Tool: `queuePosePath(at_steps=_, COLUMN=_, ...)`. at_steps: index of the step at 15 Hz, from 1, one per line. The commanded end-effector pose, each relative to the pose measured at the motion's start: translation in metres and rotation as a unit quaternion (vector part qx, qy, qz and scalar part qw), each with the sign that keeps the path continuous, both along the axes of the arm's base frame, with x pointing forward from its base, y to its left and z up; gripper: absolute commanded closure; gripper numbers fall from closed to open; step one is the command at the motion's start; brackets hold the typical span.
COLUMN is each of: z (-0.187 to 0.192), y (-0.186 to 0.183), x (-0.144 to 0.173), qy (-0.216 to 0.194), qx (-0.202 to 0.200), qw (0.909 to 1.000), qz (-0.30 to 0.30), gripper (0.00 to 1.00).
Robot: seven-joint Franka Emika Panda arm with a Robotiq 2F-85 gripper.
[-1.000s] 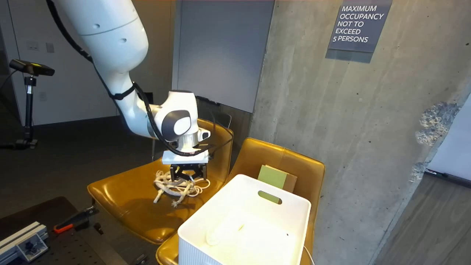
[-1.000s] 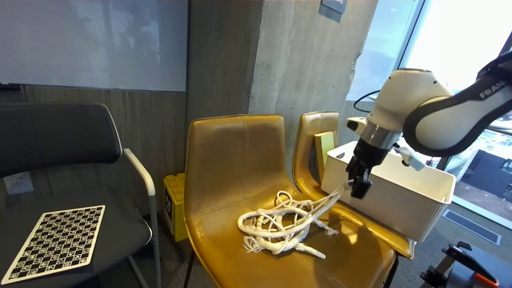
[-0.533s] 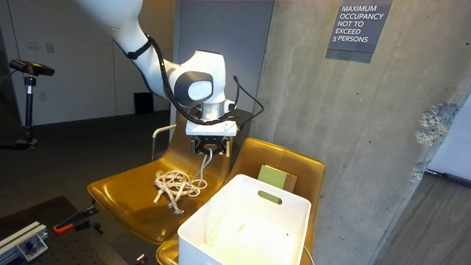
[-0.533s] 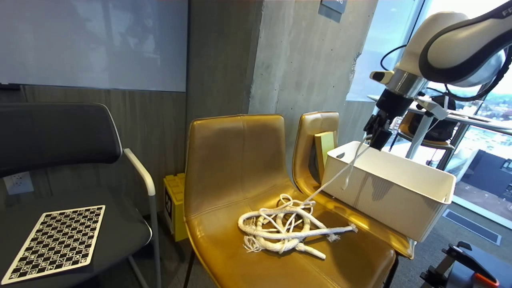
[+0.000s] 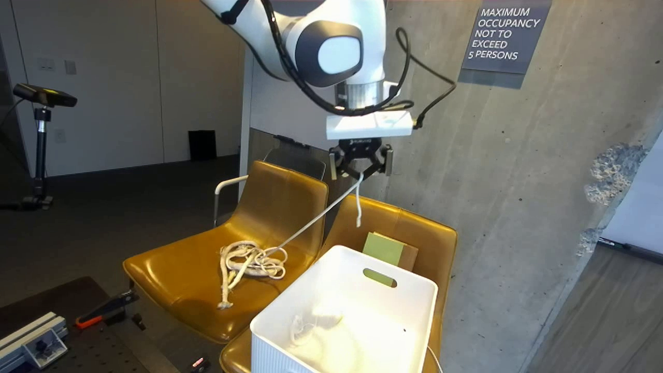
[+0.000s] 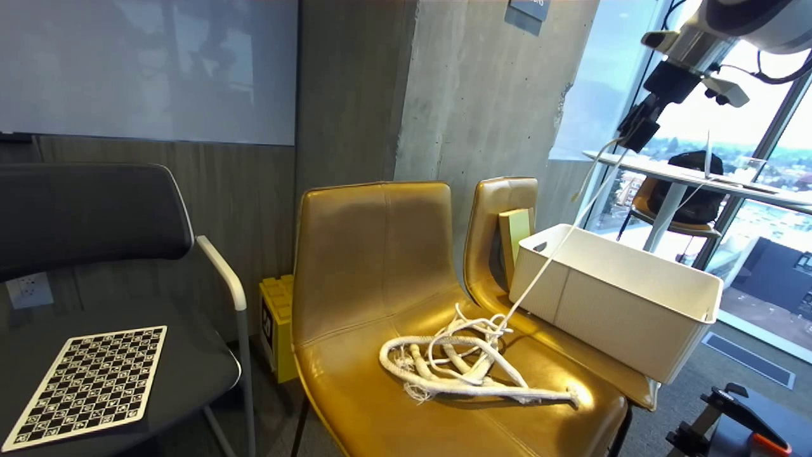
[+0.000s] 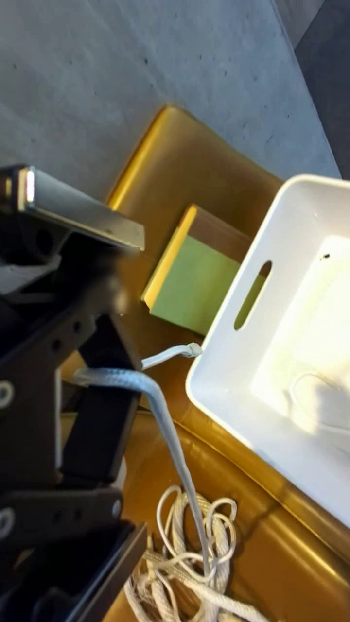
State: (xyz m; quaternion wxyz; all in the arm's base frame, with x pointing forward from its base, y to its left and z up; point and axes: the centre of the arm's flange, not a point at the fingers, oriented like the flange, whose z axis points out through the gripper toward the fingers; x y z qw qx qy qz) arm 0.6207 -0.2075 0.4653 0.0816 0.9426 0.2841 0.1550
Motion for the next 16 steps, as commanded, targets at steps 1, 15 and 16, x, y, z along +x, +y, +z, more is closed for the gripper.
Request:
queuePosePath(at_steps=1, z=0.078, y=-0.066, x=0.004, qy=-0.055, qx=0.006, qw=0.9983, qz=-0.018, gripper=0.93)
queuePosePath(at_steps=15, z=0.241, y=-0.231, x=-0.026, qy=-0.145, qx=0.006, qw=0.9878, qz=-0.057, gripper=0.93)
queuePosePath(at_steps=16, z=0.226, y=-0.227, x=-0.026, qy=-0.131, qx=0.012, qw=0.9902, qz=-0.047, gripper=0.93)
